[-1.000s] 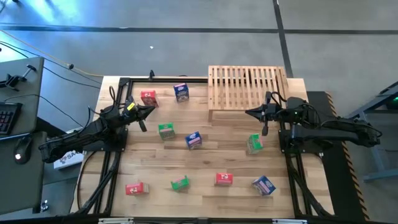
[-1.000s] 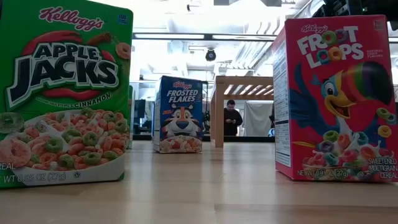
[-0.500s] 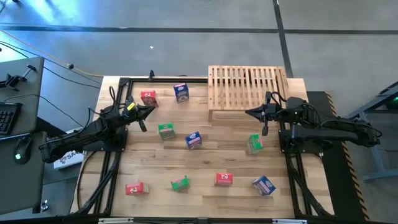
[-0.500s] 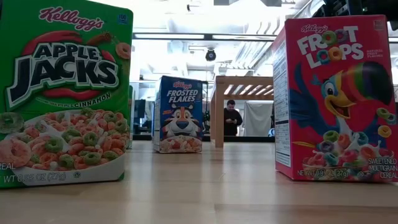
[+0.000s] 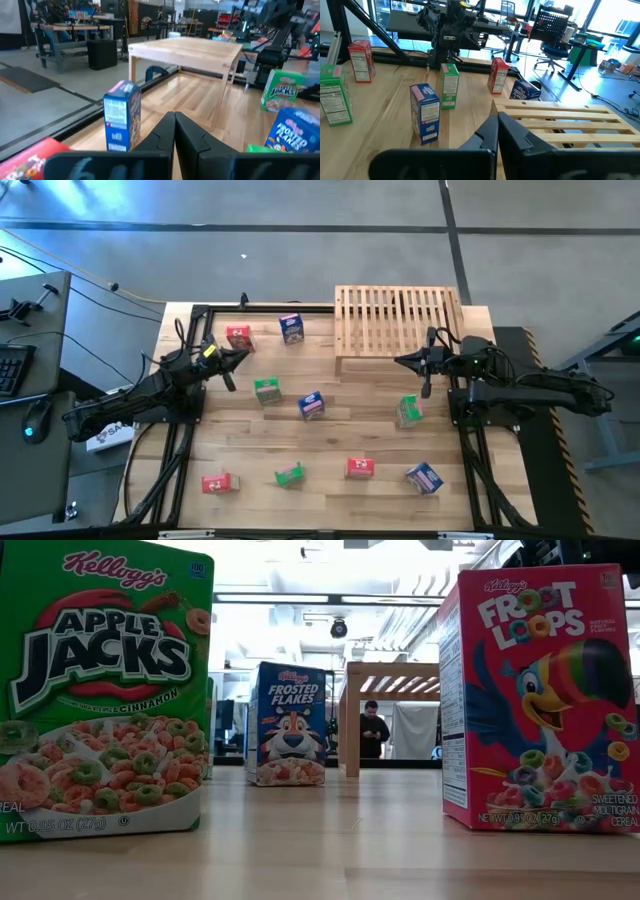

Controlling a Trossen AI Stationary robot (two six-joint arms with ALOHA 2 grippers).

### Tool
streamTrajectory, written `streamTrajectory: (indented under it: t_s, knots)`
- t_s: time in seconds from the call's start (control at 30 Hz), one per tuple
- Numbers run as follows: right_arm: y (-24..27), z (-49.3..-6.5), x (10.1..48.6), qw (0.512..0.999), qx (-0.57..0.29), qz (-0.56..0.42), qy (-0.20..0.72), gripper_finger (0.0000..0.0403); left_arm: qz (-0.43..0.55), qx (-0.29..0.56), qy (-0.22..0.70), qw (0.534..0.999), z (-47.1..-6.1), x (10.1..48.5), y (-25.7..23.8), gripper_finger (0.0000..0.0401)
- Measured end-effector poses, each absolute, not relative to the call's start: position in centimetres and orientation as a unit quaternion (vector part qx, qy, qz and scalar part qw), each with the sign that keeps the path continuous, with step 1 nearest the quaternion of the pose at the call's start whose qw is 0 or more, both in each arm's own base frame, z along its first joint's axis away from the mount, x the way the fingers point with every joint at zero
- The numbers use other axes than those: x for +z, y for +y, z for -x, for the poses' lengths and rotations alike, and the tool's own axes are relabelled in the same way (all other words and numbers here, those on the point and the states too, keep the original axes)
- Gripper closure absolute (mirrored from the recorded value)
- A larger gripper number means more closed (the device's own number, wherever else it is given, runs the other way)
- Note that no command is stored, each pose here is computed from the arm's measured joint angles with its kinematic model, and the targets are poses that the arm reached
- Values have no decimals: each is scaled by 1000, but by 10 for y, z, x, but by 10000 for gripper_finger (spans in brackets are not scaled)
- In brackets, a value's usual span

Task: Stack cereal on shelf
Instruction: Put the top left green cereal box on the shelf

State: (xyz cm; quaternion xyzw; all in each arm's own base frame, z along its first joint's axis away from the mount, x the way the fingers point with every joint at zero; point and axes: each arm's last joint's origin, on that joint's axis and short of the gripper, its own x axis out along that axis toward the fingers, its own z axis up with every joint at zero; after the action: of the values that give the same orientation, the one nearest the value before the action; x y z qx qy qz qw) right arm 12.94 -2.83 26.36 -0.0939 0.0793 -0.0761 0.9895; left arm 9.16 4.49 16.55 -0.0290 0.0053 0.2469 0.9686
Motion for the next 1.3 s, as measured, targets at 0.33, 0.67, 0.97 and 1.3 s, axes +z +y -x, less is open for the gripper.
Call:
streamTrajectory:
  t_s: [0.33,0.67,0.97,1.3]
  knots:
    - [-28,-129,264,990,-76,94,79,402,82,214,-41,973,-92,172,43,400]
    - [-28,-129,264,989,-76,94,80,402,96,147,-135,975,-92,193,39,400]
    - [-28,-129,264,989,-76,94,80,402,110,77,-88,987,-99,229,38,401]
    - [-28,-129,264,989,-76,94,80,402,149,67,148,975,-136,259,44,401]
